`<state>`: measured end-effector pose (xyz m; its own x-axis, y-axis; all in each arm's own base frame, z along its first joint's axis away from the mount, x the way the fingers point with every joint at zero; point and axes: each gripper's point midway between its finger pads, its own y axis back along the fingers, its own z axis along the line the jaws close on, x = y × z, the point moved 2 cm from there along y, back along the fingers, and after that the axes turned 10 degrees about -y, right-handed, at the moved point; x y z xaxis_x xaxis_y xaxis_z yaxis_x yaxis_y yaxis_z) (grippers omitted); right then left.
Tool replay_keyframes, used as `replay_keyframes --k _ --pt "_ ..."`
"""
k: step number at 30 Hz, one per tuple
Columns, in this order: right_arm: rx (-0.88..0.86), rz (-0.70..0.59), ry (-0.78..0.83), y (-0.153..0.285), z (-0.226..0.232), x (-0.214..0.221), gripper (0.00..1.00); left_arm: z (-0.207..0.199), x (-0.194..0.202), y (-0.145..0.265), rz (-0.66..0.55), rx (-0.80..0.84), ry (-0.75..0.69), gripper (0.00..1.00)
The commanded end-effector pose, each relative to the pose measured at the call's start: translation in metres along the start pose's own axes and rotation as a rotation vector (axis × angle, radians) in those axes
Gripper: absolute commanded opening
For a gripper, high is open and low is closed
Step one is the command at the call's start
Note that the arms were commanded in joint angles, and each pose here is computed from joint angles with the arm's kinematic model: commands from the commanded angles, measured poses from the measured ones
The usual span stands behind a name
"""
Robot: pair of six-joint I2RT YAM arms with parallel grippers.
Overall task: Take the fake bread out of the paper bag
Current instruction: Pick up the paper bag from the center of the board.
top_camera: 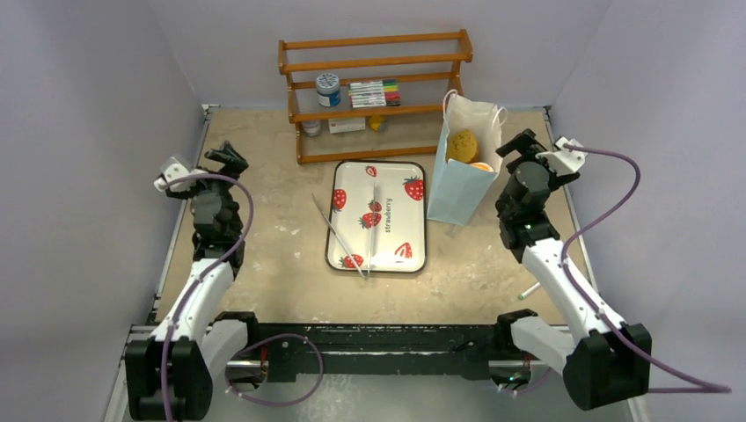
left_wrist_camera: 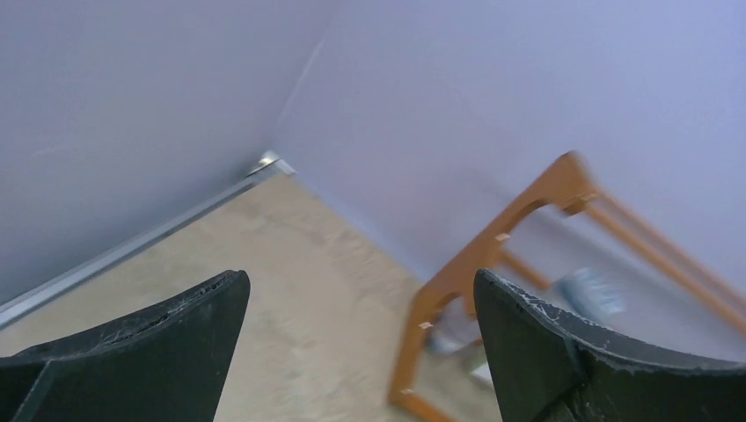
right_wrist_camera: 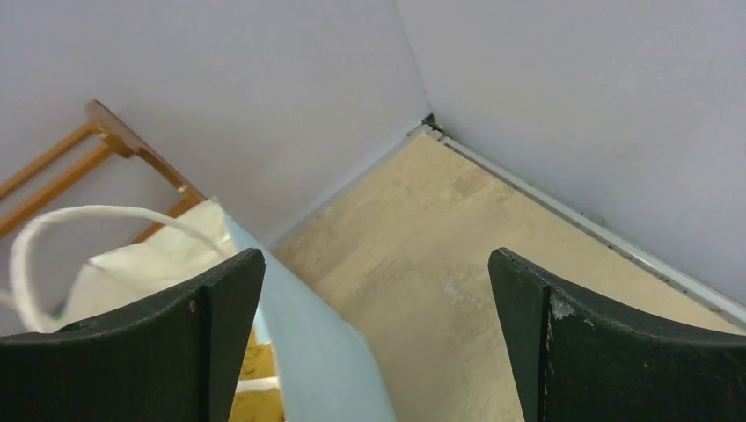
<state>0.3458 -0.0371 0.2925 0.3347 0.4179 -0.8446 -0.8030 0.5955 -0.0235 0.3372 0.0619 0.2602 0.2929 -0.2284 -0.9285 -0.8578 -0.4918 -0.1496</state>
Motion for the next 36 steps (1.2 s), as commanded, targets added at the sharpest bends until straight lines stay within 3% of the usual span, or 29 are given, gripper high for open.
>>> replay_keyframes --k 1,4,7,9,13,18,24,31,36 --pt "-0.108 -0.090 -0.176 0.022 0.023 -0.064 1.00 -0.043 -0.037 0.005 0.097 0.133 0.179 1.00" --pt "-0.249 -0.127 -0.301 0.046 0.032 -0.094 1.00 -0.053 -0.047 0.016 0.173 0.162 0.234 0.99" --pt "-0.432 -0.225 -0.270 0.071 0.048 -0.135 0.92 -0.057 -0.052 0.033 0.234 0.179 0.267 0.94" --pt "-0.449 -0.140 -0.210 0.073 0.060 -0.136 0.88 -0.060 -0.048 0.046 0.298 0.177 0.245 0.92" --pt "-0.412 0.025 -0.107 0.068 0.065 -0.113 0.89 -0.105 -0.036 0.078 0.448 0.307 0.125 0.92" --pt "-0.263 0.051 -0.102 0.067 0.043 -0.118 0.89 -0.178 -0.024 0.121 0.574 0.513 -0.103 0.95" --pt "-0.079 0.123 -0.075 0.066 0.003 -0.087 0.90 -0.275 0.005 0.180 0.635 0.734 -0.365 0.97" --pt "-0.031 0.203 -0.063 0.067 -0.014 -0.048 0.92 -0.361 0.024 0.206 0.627 0.849 -0.384 0.98" --pt "-0.043 0.234 -0.055 0.071 -0.017 -0.042 0.93 -0.398 0.027 0.221 0.603 0.902 -0.383 0.98"
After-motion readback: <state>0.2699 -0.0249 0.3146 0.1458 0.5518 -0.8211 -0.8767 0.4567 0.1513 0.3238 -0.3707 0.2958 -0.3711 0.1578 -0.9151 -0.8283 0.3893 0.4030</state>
